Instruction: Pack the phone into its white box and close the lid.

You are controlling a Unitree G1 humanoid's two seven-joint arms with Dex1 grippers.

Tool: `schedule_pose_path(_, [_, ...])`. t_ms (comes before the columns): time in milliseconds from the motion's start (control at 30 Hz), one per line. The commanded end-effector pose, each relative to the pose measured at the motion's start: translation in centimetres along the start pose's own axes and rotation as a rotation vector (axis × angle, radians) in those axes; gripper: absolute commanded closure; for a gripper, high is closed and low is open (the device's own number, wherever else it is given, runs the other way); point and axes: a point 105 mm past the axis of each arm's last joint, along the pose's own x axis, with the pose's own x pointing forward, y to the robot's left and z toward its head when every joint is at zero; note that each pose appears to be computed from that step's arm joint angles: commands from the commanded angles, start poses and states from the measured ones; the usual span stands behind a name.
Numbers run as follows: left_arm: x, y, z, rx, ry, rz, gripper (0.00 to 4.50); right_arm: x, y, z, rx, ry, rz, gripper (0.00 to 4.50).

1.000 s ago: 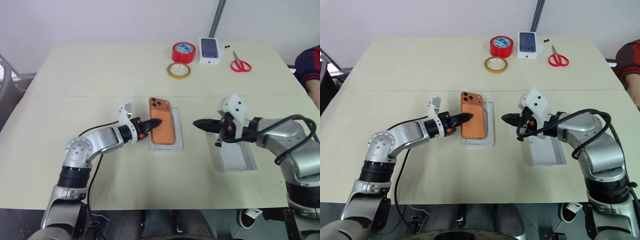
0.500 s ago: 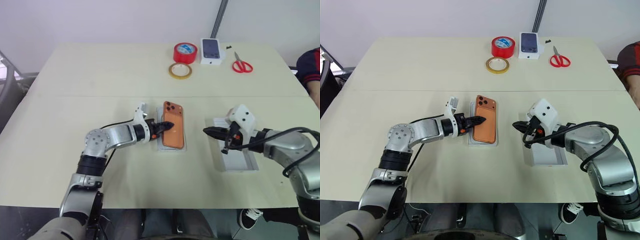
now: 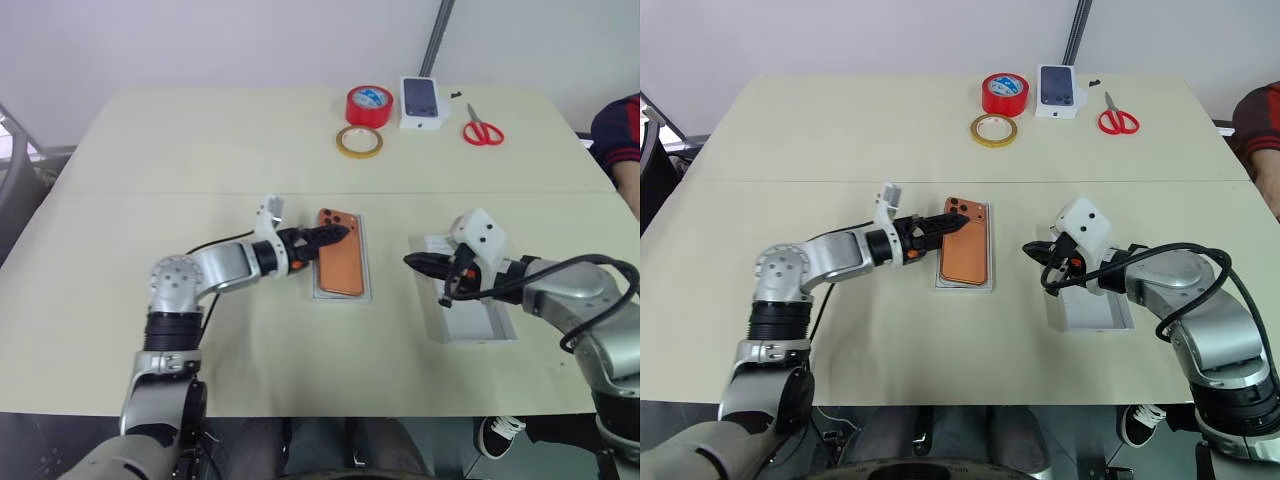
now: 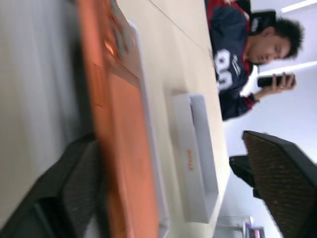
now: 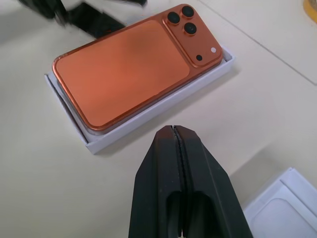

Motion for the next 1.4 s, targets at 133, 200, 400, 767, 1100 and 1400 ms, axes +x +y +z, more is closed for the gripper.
schedule_pose_path(133, [-4.8, 0.1, 2.4, 0.179, -0.055, 0.082, 0.02, 0.7, -1.4, 0.6, -0.117, 0.033, -0.069, 4.50])
schedule_pose_path(200, [-5.6, 1.3, 2.6, 0.285, -0.040, 0.187, 0.02, 1.2, -1.6, 0.3, -0.130, 0.061, -0.078, 4.50])
schedule_pose_path(400, [-4.8, 2.9, 3.4, 0.568, -0.026, 0.328, 2.96, 3.3, -2.7, 0.0, -0.173, 0.138, -0.118, 4.50])
schedule_pose_path(767, [2.3, 2.4, 0.3, 0.923, 0.173, 0.266, 4.49, 7.8, -2.4, 0.1, -0.289, 0.224, -0.147, 4.50])
schedule_pose_path(1100, [4.7, -0.7, -5.5, 0.984, 0.395, -0.023, 4.49, 6.6, 0.4, -0.7, -0.309, 0.251, -0.054, 4.50])
schedule_pose_path(1400, [6.8, -4.1, -10.2, 0.989, 0.542, -0.217, 4.49, 0.5, 1.3, -3.9, -0.272, 0.384, -0.052, 4.50])
